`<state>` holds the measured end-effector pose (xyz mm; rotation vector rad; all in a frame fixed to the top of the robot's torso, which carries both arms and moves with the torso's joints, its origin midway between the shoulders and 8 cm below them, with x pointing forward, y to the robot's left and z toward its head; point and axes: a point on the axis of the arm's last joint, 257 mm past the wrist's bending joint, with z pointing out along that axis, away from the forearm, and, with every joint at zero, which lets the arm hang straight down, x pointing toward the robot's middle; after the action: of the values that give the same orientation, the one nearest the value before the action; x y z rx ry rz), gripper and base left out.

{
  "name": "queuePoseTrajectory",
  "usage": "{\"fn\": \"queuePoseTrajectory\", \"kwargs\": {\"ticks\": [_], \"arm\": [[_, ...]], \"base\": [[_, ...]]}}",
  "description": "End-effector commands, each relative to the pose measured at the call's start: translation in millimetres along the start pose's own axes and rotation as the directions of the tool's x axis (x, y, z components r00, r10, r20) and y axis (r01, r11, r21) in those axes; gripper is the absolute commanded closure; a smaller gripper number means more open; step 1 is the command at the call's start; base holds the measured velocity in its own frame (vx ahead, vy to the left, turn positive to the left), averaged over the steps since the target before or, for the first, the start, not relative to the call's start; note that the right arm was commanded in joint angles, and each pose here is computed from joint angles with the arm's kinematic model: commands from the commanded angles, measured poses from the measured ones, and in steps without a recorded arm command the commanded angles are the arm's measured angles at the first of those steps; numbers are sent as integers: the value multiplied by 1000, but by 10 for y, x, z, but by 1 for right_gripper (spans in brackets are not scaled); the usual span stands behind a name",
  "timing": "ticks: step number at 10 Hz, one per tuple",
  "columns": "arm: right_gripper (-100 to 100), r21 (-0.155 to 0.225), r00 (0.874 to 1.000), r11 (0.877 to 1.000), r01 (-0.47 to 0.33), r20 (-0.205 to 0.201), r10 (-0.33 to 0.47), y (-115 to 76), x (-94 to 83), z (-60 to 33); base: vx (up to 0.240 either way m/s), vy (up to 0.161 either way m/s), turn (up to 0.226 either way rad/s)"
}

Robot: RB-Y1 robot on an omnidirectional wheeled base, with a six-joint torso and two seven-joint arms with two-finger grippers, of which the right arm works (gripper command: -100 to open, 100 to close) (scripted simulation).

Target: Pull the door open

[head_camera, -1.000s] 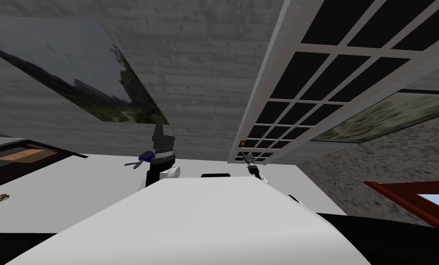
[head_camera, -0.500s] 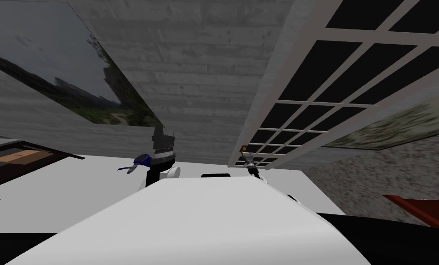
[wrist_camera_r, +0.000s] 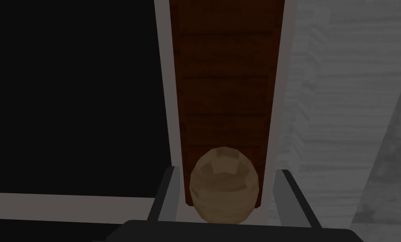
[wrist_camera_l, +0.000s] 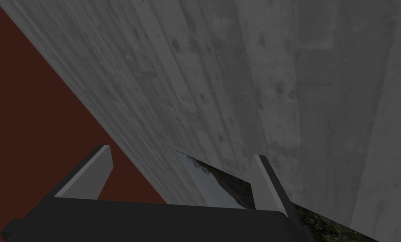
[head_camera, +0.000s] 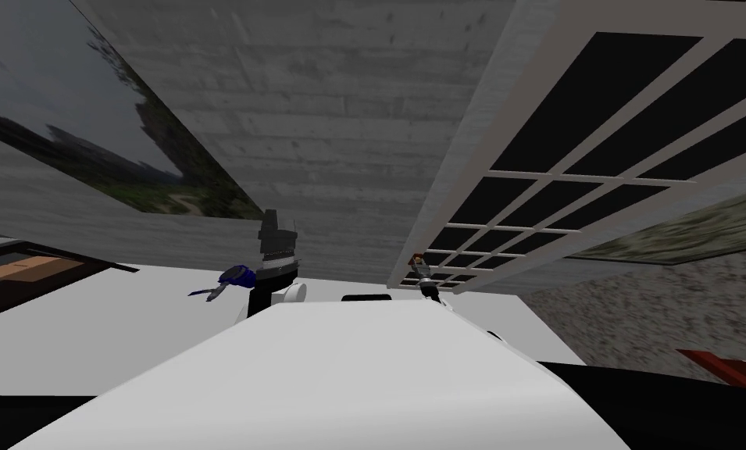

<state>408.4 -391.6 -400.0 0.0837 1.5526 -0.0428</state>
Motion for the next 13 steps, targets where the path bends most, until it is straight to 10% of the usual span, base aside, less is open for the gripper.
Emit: {"fn": "queuePoseTrajectory", "kwargs": {"ticks": [1, 13], "arm": [[100, 2, 1000, 1000, 1, 0, -1, -13, -7, 10], [100, 27, 982, 981, -190, 14, 190, -41, 0, -105]], "base": [[-31, 4, -2], [-21, -13, 55]]}}
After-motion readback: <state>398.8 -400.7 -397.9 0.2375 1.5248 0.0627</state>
